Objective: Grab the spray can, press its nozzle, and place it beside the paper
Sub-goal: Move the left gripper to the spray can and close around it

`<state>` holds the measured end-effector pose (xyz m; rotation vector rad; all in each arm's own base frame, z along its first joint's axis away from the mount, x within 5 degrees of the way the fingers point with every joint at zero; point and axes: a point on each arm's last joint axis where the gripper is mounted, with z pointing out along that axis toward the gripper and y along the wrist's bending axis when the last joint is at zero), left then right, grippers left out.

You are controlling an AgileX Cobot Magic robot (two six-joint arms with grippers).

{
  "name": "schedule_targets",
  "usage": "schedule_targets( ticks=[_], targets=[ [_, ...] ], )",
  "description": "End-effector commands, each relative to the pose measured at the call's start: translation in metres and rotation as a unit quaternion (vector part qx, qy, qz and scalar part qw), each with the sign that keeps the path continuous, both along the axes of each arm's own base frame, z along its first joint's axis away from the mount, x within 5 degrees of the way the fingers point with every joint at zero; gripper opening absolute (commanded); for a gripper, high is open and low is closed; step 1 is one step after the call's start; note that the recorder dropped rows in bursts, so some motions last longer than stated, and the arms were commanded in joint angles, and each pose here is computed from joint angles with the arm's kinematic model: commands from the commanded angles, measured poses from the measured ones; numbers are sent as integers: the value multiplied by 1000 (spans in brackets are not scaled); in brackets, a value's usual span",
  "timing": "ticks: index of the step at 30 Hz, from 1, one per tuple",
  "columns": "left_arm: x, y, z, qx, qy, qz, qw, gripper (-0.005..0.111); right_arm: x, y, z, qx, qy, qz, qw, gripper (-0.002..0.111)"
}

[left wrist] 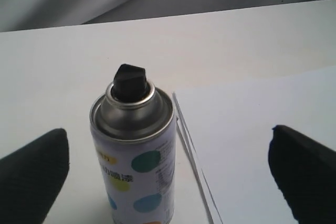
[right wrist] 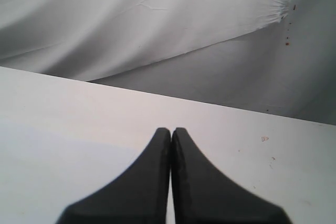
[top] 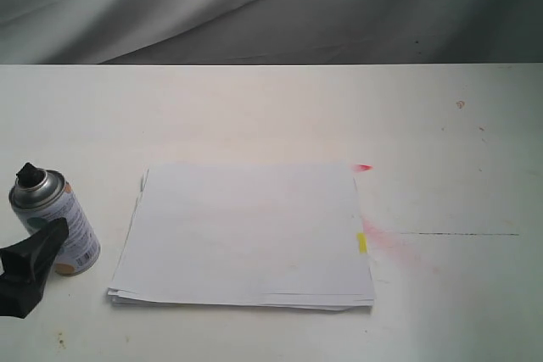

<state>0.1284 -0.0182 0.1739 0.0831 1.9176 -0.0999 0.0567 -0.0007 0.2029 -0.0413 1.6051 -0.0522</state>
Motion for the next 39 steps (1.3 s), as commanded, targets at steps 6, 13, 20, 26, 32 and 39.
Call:
schedule_targets(
  ticks=[6, 13, 20, 26, 32, 39],
  targets=[
    [-2, 1, -4, -22, 7, 12, 1000, 96, 0, 0, 0, -8, -2, 2, 1000, 0],
    [5, -1, -17, -3, 45, 8, 999, 94, 0, 0, 0, -8, -2, 2, 1000, 0],
    [18, -2, -37, 20, 76, 9, 997, 94, 0, 0, 0, -8, -2, 2, 1000, 0],
    [27, -1, -48, 30, 69, 16, 997, 94, 0, 0, 0, -8, -2, 2, 1000, 0],
    [33, -1, -59, 39, 68, 23, 997, 94, 0, 0, 0, -8, -2, 2, 1000, 0],
    [36, 0, -59, 41, 45, 26, 998, 94, 0, 0, 0, -8, -2, 2, 1000, 0]
  ],
)
